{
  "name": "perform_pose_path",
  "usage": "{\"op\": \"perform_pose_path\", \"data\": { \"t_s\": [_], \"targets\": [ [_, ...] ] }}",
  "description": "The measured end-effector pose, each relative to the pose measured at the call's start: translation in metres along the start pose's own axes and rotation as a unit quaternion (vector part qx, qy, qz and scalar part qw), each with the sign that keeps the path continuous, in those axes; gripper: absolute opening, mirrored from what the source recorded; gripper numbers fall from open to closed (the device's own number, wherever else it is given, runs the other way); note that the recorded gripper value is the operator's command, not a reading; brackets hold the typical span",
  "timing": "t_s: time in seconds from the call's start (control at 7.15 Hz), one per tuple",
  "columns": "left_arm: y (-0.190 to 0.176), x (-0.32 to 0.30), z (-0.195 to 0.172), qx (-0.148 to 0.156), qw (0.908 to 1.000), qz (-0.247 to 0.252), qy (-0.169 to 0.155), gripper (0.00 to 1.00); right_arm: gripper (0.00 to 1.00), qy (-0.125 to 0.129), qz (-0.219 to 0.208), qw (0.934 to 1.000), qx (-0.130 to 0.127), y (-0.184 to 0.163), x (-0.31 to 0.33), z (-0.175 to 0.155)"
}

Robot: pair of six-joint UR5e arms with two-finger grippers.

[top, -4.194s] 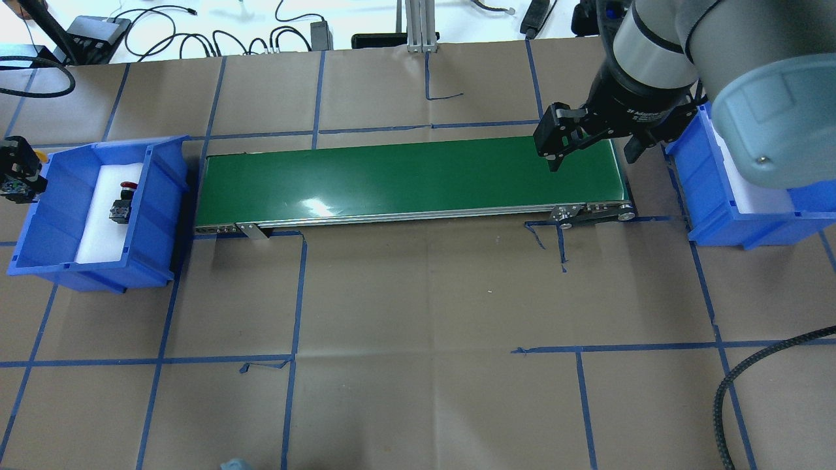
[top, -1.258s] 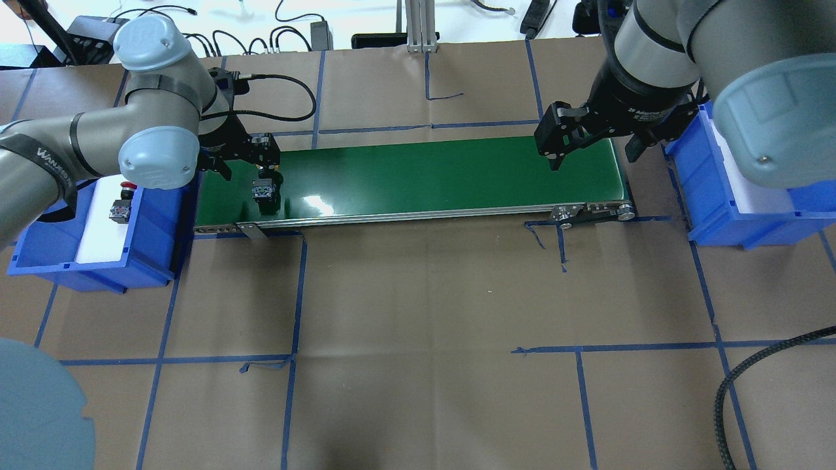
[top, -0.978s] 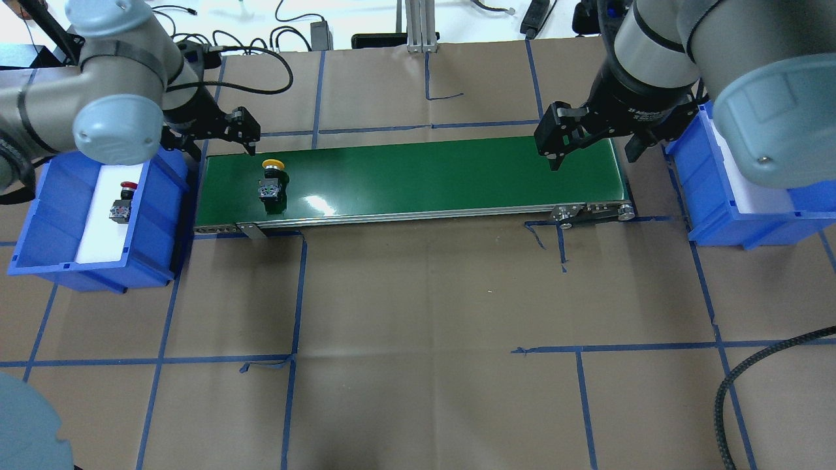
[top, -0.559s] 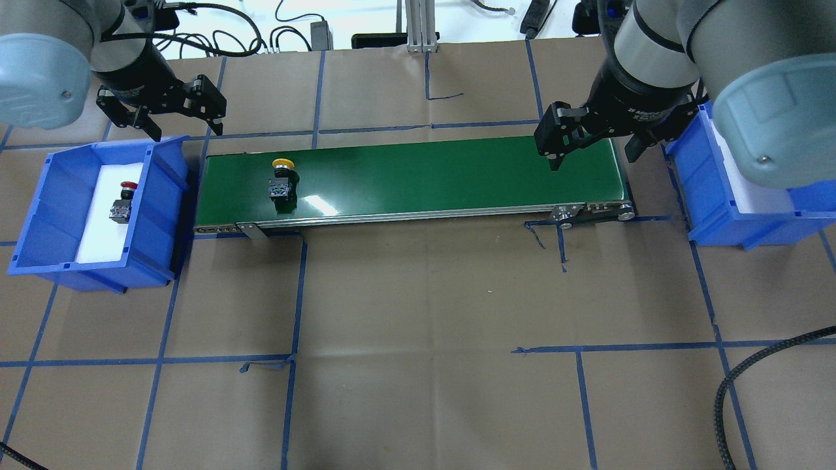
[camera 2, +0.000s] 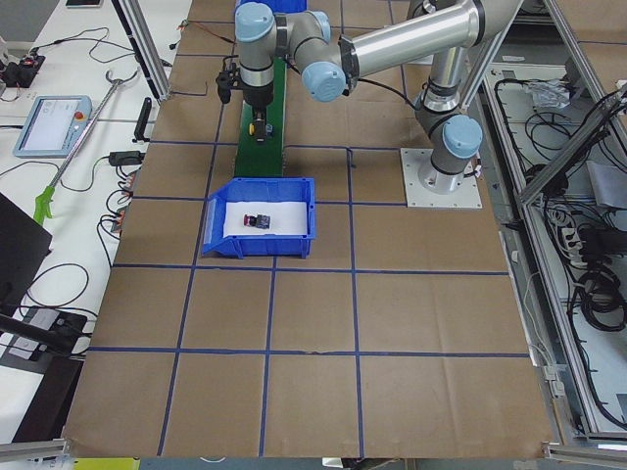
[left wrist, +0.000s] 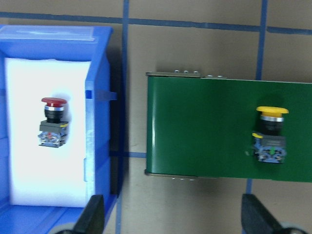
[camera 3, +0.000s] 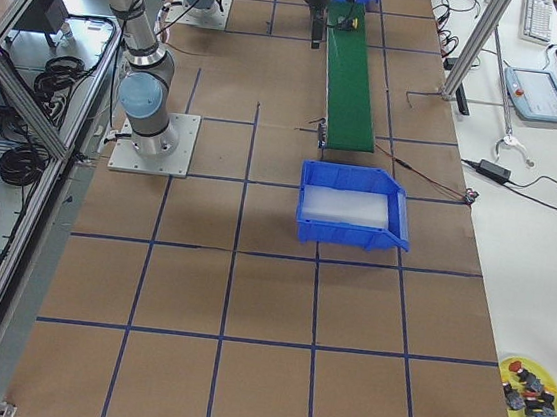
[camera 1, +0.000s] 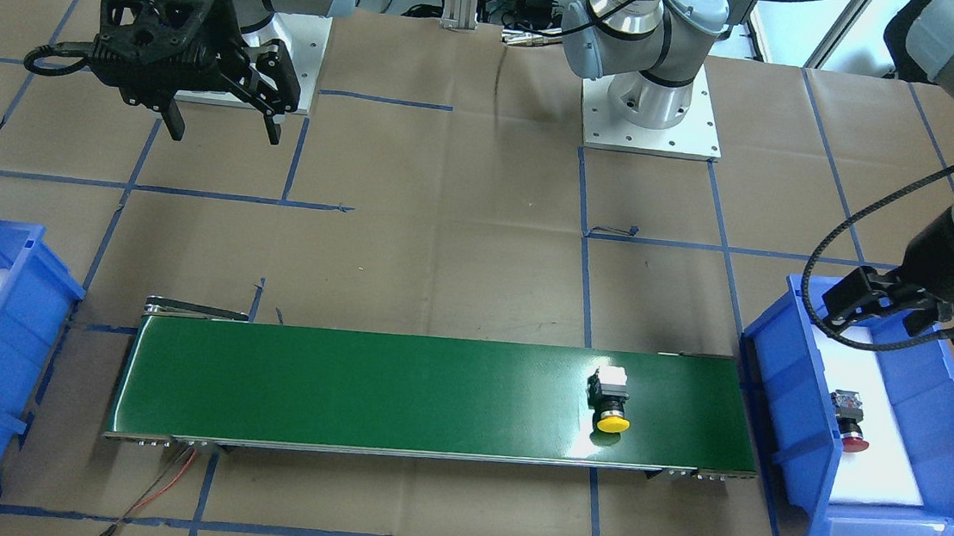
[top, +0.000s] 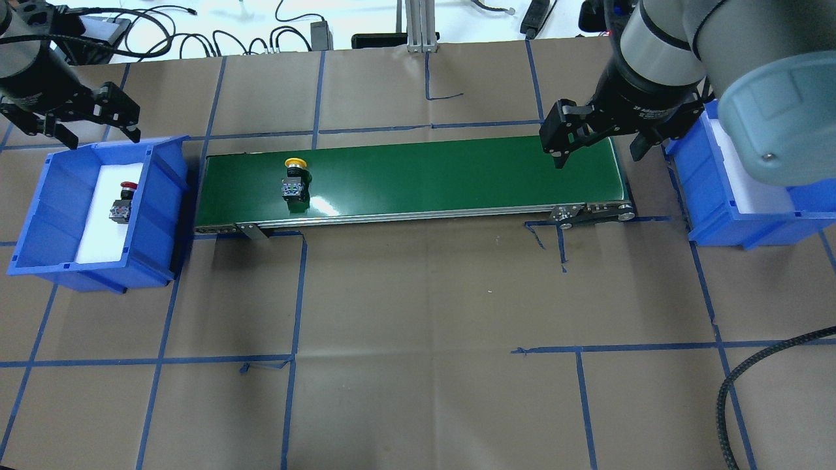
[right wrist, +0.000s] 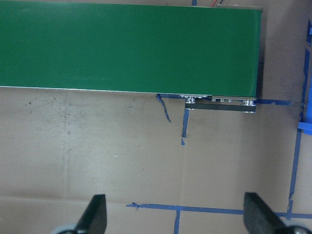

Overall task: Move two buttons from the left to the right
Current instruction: 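Open the left gripper and lift away from the yellow button, then reach the left gripper into the bin and grasp the red button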

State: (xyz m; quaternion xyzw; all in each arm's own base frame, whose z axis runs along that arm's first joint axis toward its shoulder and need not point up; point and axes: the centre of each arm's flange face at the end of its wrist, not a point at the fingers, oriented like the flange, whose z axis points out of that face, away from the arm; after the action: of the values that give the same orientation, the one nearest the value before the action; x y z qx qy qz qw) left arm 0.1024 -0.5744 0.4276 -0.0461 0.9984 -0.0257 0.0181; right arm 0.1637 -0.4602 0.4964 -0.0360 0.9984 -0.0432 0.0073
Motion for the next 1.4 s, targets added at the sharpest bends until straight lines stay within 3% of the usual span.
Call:
{"op": "perform_pose_path", "data": {
  "t_s": [0.56,1.4],
  "targets": [
    [0.010,-0.110,0.029,-0.021,0.9996,0.017,0.007,0.99,1.00,-0.001,0.001,1.0000,0.000,0.000,0.000,0.000],
    [-0.003,-0.127,0.101,-0.030,0.9989,0.031,0.019,0.99,1.00,0.001,0.005,1.0000,0.003,-0.001,0.005,-0.001]
  ]
}}
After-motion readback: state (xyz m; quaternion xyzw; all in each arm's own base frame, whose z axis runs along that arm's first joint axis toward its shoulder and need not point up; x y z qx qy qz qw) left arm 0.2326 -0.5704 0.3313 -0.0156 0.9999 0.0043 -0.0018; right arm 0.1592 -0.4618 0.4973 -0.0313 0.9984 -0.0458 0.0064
